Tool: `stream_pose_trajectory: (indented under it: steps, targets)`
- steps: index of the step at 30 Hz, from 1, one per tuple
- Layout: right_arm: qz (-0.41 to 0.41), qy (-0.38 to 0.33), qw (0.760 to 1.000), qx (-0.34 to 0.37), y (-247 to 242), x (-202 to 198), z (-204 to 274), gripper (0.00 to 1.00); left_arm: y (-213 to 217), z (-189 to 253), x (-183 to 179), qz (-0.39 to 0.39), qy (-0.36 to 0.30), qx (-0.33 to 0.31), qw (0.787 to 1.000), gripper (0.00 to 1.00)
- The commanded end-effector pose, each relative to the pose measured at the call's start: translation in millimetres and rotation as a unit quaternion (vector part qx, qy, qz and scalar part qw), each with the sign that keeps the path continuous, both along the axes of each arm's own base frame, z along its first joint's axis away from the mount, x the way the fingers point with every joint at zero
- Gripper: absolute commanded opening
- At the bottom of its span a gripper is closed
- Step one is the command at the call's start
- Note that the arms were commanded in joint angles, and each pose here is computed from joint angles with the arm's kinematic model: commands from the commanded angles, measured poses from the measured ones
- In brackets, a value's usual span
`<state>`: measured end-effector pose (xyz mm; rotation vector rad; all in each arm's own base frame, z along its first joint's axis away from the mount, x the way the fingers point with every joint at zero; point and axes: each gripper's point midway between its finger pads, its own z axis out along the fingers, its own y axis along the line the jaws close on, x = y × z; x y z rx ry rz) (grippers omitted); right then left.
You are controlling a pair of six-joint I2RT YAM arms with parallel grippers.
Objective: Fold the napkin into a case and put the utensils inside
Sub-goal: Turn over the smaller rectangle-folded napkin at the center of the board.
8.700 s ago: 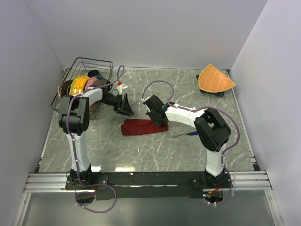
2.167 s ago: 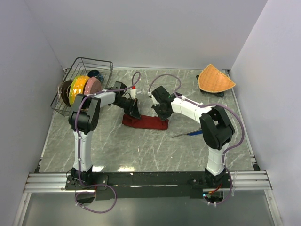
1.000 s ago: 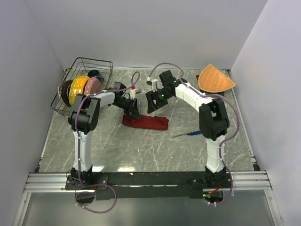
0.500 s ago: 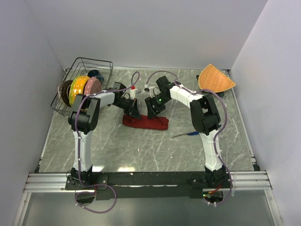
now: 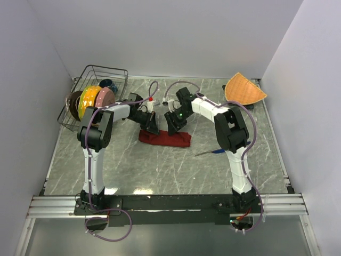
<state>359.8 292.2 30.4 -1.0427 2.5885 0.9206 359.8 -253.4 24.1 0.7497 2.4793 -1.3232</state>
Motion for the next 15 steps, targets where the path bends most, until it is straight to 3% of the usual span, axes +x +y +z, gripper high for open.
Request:
stream_pose_trajectory:
  steps: [1,11,15]
  targets:
    - [0.016,0.018,1.000,-0.008,-0.9,-10.4,-12.3,0.48,8.3,-46.9,-24.4,-0.010,0.036,0.076,0.996,0.01]
    - [0.017,0.039,0.999,-0.010,-2.6,-19.0,-20.2,0.38,1.6,-45.5,-24.3,-0.008,0.032,0.075,0.997,0.01]
    - [0.015,0.043,0.999,-0.011,-2.8,-19.8,-21.4,0.20,-0.1,-43.6,-24.7,-0.008,0.031,0.073,0.997,0.01]
